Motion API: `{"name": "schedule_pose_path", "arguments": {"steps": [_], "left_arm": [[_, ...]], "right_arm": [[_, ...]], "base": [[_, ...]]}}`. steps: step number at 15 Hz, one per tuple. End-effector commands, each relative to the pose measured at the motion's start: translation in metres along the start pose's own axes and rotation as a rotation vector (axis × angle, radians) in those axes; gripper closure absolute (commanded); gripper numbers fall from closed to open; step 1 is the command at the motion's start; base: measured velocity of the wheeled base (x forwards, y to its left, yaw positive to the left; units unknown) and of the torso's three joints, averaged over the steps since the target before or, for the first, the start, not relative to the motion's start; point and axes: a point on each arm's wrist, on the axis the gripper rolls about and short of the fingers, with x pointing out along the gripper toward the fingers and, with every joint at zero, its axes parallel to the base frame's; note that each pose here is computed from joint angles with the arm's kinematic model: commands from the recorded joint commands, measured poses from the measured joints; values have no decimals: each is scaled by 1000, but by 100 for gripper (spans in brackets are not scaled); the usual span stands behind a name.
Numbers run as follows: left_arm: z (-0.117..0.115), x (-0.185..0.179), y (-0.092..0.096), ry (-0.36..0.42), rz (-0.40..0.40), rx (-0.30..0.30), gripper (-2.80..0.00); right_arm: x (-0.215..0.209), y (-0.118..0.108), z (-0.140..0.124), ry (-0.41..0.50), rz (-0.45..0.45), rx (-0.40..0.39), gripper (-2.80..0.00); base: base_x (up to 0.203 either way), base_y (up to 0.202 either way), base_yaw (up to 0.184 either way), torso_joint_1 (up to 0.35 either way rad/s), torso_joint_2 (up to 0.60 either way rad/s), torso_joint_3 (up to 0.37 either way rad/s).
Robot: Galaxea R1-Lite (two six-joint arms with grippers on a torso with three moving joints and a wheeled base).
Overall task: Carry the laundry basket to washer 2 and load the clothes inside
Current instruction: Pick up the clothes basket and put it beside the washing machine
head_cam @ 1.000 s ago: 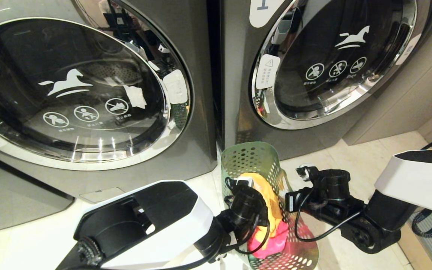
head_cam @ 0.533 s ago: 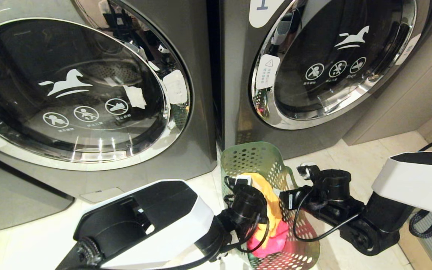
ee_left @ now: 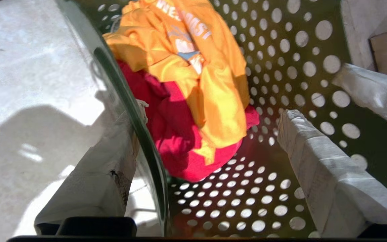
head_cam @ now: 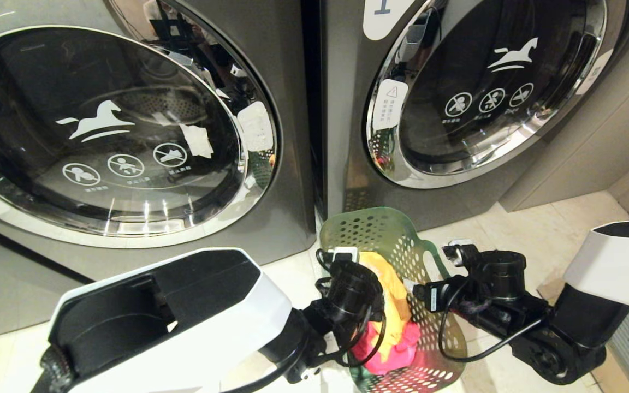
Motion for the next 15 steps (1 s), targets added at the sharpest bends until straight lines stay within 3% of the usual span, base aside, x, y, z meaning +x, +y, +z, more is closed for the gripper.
{"name": "schedule_pose_path", "arguments": {"steps": [1, 5, 11, 12, 15], "left_arm": [[6, -14, 3, -4, 7, -5, -280], [2, -28, 10, -13, 83, 7, -280], [7, -46, 15, -26, 118, 5, -280], [8, -49, 15, -28, 117, 3, 0], [17, -55, 13, -71, 99, -14, 0]], "right_arm": [[-12, 1, 5, -13, 4, 2, -280], [-33, 1, 7, -15, 6, 4, -280], [-58, 1, 15, -45, 3, 16, -280], [-60, 1, 16, -51, -6, 16, 0], [-67, 1, 18, -67, -22, 12, 0]], "base": [[0, 0, 0, 0, 0, 0], [0, 0, 0, 0, 0, 0], [0, 0, 0, 0, 0, 0], [0, 0, 0, 0, 0, 0], [0, 0, 0, 0, 0, 0]]}}
